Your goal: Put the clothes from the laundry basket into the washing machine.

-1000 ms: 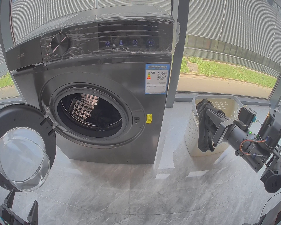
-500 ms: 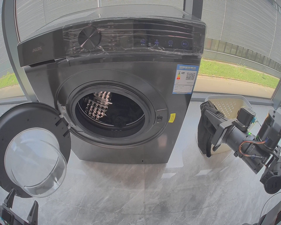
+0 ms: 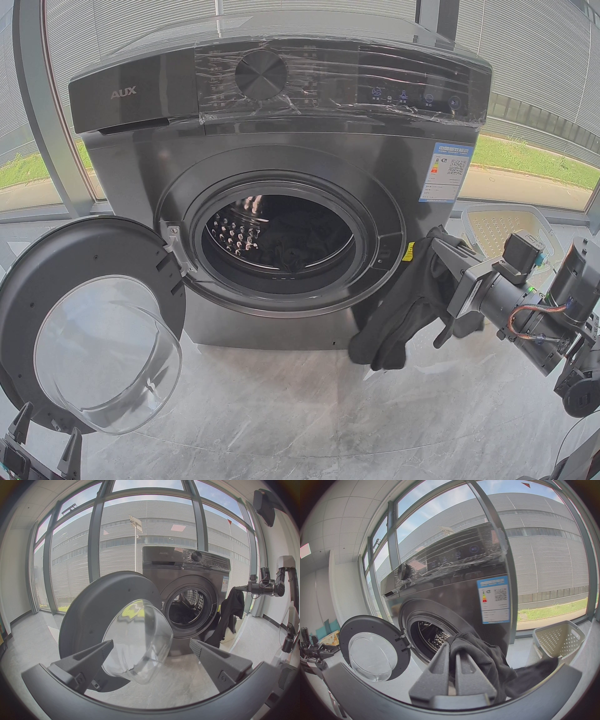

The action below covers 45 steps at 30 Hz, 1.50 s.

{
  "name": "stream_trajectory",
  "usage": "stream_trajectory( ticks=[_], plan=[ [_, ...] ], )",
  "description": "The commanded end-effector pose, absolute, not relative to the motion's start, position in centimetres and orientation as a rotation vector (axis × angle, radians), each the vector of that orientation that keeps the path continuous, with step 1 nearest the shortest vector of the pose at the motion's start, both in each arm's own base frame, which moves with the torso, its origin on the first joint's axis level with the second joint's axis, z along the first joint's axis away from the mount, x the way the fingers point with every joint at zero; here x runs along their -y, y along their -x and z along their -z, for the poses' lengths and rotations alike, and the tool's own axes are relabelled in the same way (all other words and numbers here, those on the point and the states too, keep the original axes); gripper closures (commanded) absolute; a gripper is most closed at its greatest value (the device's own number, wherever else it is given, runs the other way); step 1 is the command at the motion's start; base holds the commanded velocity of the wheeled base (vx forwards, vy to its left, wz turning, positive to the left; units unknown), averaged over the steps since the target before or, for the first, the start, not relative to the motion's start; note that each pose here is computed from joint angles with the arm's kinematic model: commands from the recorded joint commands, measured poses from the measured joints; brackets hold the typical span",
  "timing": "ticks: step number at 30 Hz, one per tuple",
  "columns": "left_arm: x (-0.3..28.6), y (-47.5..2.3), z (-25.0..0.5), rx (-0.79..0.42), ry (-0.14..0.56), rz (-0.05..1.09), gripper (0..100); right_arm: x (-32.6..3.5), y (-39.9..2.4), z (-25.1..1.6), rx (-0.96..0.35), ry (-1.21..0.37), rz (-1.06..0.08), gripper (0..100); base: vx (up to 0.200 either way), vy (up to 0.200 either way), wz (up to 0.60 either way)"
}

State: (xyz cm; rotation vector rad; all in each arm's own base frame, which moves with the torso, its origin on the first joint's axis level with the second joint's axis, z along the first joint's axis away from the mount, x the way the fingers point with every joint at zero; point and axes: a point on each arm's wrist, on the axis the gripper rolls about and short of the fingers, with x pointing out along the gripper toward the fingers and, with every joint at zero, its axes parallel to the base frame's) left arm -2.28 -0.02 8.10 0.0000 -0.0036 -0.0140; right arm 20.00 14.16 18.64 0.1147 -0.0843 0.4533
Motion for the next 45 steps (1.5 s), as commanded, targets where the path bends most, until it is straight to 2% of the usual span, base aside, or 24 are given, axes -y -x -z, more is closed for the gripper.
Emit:
stream_trajectory(
  ticks=[1,8,20,26,36,45],
  plan=[
    [0.0,2.3,-7.7,0.006,0.000,0.015,0,-14.2,-20.0,-18.6,0.083,-0.115,-0.454,100,0.000,0.000,0.00],
    [0.0,2.3,-7.7,0.006,0.000,0.014,0,-14.1,-20.0,-18.6,0.081,-0.115,-0.451,100,-0.200,0.000,0.00],
    [0.0,2.3,-7.7,0.006,0.002,0.014,0,-14.2,-20.1,-18.4,0.073,-0.112,-0.452,100,0.000,0.000,0.00],
    [0.0,2.3,-7.7,0.006,0.002,0.014,0,-14.2,-20.1,-18.1,0.065,-0.109,-0.452,100,0.000,0.200,0.00],
    [0.0,2.3,-7.7,0.006,0.002,0.012,0,-14.3,-20.1,-17.6,0.045,-0.101,-0.456,100,0.000,0.000,0.00],
    [0.0,2.3,-7.6,0.005,-0.043,0.008,0,-15.7,-20.2,-17.2,0.027,-0.091,-0.503,100,0.000,0.000,0.00]
  ],
)
